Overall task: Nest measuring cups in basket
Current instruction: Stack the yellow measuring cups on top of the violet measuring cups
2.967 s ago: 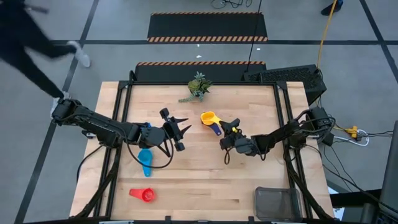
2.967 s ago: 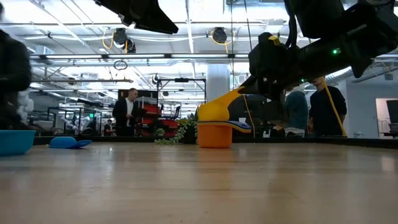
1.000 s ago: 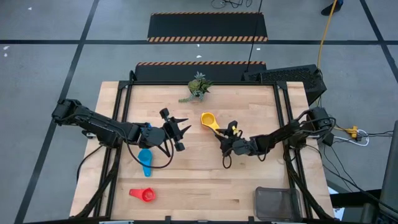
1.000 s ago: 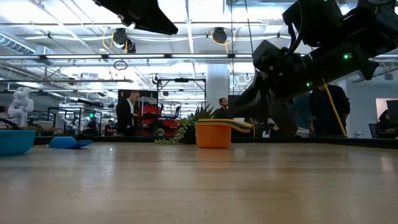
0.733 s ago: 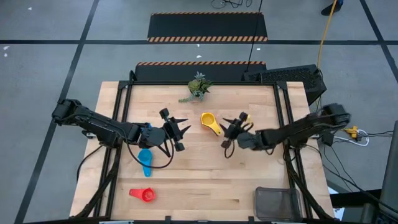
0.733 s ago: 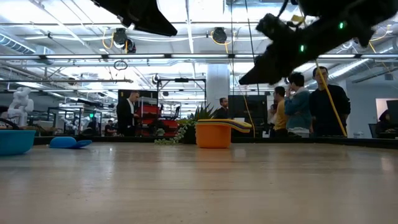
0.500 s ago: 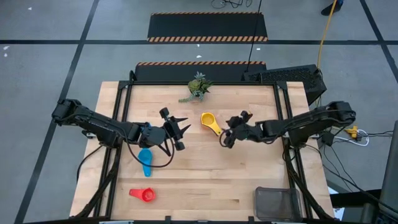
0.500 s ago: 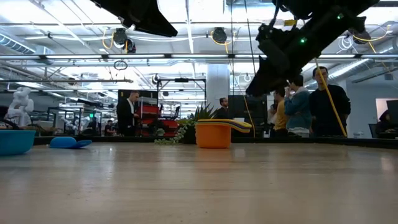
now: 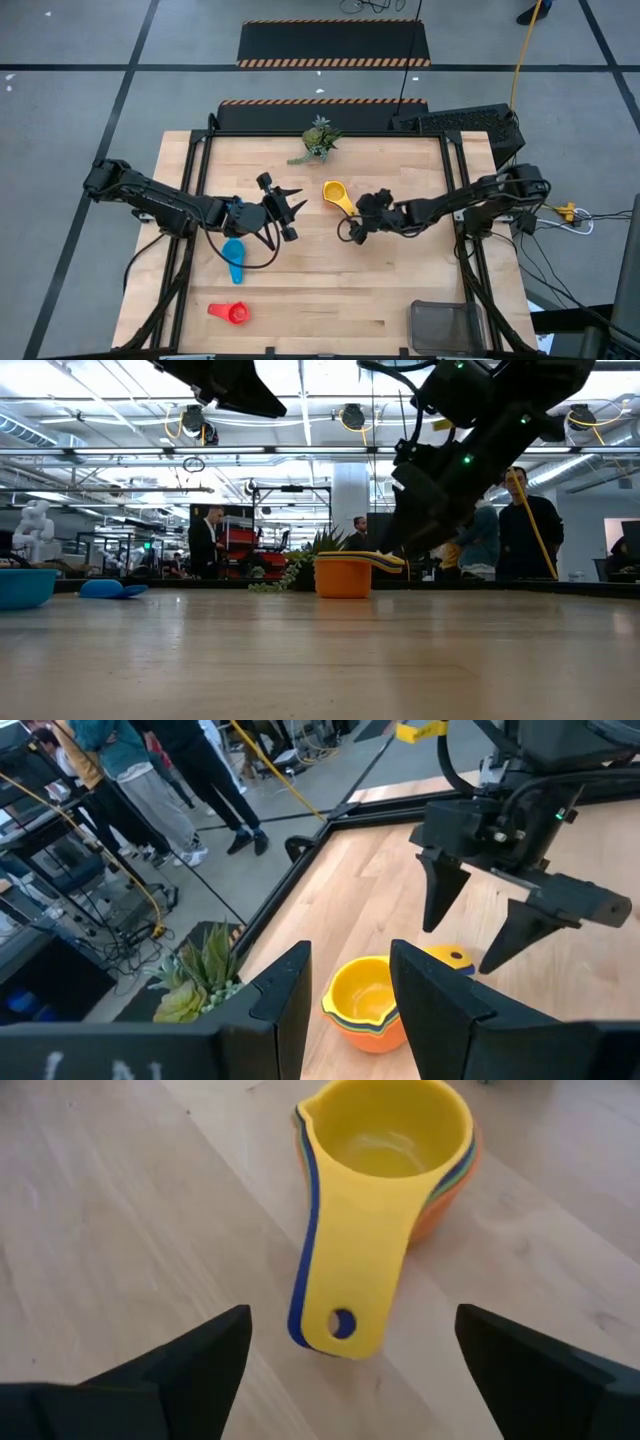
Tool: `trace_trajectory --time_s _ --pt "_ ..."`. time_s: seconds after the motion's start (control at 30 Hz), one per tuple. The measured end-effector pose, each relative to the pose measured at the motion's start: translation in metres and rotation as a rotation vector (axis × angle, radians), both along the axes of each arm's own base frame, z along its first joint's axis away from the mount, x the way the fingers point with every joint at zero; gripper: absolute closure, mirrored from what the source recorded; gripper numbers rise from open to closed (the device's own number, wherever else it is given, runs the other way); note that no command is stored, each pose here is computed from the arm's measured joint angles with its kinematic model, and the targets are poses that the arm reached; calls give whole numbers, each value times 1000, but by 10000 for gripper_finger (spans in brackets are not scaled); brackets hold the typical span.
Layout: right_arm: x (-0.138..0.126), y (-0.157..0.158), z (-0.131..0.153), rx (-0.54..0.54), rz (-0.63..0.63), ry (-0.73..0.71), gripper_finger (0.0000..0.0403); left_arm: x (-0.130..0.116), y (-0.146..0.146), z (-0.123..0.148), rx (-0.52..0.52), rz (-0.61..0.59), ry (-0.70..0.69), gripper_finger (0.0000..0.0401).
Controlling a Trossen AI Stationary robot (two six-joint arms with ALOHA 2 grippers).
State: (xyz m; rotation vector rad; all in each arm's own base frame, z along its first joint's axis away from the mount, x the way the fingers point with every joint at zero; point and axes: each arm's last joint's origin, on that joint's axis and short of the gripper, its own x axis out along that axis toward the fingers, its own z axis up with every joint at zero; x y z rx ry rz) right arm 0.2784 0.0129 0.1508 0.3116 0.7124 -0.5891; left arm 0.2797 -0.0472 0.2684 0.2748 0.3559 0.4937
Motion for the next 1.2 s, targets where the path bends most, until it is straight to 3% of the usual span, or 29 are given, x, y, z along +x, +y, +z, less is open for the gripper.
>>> trace_trajectory --time_s 0.6,1.0,1.2 --pt "19 -8 -24 -17 26 -3 77 0 0 0 1 -3 -2 261" --pt "19 -13 -24 -41 36 9 218 0 0 0 0 -3 -2 261" --pt "19 -13 -24 -43 42 10 265 0 0 0 0 -3 -2 261"
